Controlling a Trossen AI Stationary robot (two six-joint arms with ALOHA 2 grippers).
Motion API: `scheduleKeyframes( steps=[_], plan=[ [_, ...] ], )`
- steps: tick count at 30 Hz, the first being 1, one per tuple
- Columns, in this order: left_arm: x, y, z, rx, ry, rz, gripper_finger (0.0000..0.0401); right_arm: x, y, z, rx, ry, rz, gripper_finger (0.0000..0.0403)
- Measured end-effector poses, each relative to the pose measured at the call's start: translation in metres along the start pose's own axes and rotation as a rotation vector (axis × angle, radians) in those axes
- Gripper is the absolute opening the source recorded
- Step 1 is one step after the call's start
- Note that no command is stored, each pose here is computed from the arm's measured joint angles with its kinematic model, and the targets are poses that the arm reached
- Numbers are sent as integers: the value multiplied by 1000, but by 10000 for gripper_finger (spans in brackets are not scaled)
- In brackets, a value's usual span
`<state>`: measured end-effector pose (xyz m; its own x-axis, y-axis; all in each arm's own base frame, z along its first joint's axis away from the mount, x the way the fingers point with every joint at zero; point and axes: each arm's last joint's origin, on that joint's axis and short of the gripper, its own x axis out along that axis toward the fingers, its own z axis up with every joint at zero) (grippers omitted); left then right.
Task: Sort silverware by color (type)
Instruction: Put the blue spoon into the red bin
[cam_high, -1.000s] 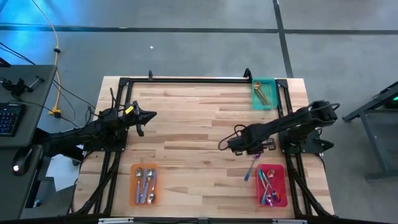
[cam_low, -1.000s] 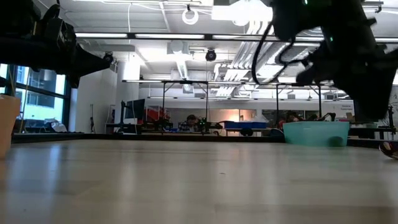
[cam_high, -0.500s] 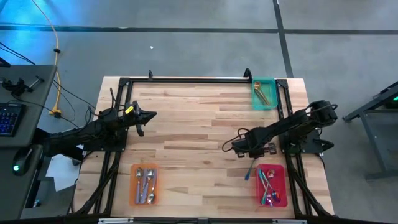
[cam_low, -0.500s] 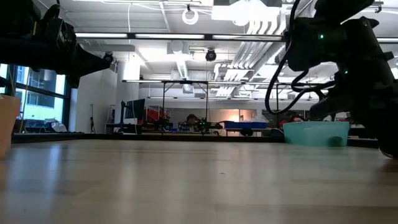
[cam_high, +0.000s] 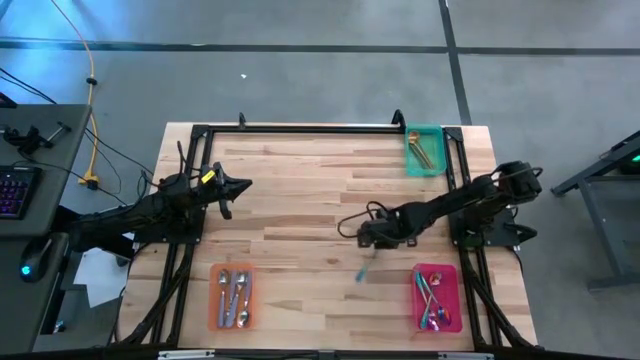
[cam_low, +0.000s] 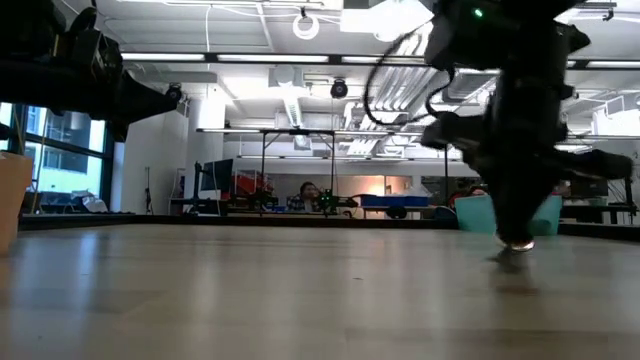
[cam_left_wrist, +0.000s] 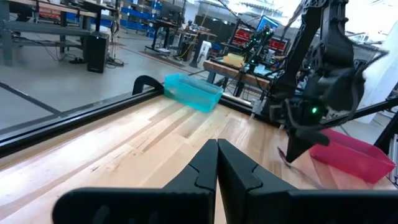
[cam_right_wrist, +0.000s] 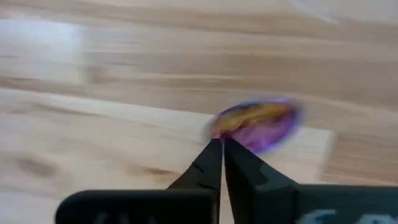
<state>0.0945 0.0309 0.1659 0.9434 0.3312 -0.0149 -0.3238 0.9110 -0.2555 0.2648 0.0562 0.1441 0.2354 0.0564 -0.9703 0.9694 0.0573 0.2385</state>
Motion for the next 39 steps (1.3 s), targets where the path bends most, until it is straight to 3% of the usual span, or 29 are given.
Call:
scheduleKeyframes(
  steps=[5, 8, 12, 15, 21, 27, 39],
  plan=[
    [1, 0, -1, 2, 12, 3, 0, -23, 22, 5, -82, -4, 45, 44],
    [1, 0, -2, 2, 19, 4, 0, -37, 28, 11, -146, 4, -11, 92],
    [2, 1, -3, 2, 35, 7, 0, -51, 17, 26, -199, 7, -178, 149],
    [3, 1, -4, 2, 44, 8, 0, -55, 10, 41, -266, 42, -170, 171],
    [3, 1, -4, 4, 48, 9, 0, -35, -12, 64, -413, 158, -7, 163],
    [3, 1, -4, 12, 48, 9, 0, -10, -25, 70, -499, 252, 171, 140],
    [3, 1, -4, 11, 48, 9, 0, 7, -35, 63, -519, 264, 271, 102]
  ],
)
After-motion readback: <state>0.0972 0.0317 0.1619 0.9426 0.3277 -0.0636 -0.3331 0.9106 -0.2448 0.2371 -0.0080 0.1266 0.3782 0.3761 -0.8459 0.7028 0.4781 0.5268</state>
